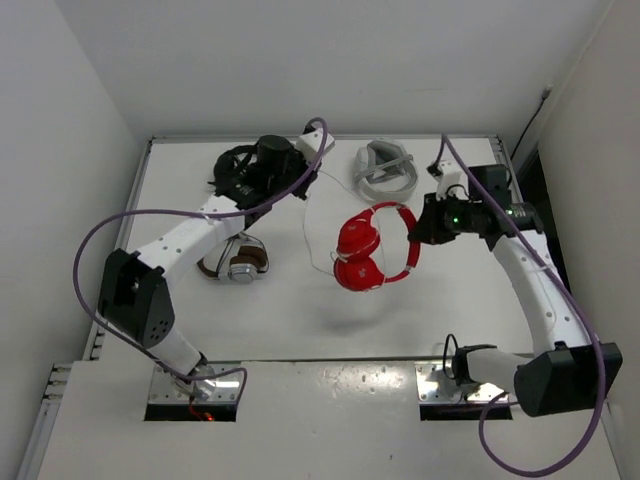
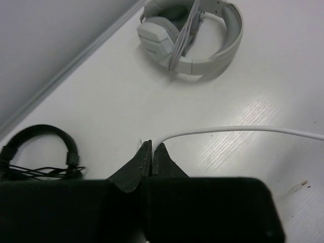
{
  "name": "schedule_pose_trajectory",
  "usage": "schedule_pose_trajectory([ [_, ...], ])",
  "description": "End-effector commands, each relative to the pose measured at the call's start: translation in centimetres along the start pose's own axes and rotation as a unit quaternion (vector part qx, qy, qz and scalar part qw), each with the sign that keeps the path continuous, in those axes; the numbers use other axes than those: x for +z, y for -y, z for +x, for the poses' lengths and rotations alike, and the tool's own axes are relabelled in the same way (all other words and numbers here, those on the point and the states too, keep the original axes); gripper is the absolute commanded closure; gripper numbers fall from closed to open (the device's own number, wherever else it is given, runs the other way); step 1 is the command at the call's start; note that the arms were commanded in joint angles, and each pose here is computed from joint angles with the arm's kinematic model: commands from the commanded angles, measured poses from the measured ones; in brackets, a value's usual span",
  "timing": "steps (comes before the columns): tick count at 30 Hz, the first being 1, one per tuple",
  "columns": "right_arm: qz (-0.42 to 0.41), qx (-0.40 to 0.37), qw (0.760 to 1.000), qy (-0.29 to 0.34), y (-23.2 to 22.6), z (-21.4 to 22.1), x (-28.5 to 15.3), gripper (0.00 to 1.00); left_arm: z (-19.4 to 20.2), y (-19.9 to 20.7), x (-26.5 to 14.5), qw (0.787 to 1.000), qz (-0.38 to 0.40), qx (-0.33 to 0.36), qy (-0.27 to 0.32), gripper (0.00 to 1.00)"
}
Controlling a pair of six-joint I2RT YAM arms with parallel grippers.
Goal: Wrap the headphones
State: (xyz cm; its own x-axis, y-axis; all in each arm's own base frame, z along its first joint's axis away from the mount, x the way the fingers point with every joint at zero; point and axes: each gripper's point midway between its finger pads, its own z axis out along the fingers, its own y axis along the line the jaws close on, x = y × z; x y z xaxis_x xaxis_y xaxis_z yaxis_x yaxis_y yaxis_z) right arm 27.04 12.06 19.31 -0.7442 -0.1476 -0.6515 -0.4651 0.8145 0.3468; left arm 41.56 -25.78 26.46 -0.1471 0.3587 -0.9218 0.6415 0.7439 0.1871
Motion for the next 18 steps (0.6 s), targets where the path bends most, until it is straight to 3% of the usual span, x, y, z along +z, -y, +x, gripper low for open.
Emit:
schedule_pose_trajectory([
  [1,-0.052,0.027,0.997,0.053,-1.2,-3.1,-2.7,1.0,-0.4,-0.7,1.7,0.999,-0.016,-0.043,0.017,1.0],
  [5,-0.054,0.076,0.993,0.068,0.7,-3.9,-3.6,1.0,2.3,0.1,3.8,0.997,0.005,-0.081,-0.01,0.98],
  [8,-0.042,0.12,0.989,0.077,2.5,-4.2,-3.8,1.0,2.8,1.3,4.9,0.995,0.033,-0.092,-0.004,0.81],
  [13,-0.028,0.178,0.979,0.094,5.0,-4.6,-4.0,1.0,4.2,2.4,6.3,0.992,0.055,-0.11,-0.004,0.63],
  [18,0.001,0.207,0.973,0.101,7.2,-4.7,-4.3,1.0,5.8,3.2,6.8,0.99,0.068,-0.122,-0.019,0.55],
])
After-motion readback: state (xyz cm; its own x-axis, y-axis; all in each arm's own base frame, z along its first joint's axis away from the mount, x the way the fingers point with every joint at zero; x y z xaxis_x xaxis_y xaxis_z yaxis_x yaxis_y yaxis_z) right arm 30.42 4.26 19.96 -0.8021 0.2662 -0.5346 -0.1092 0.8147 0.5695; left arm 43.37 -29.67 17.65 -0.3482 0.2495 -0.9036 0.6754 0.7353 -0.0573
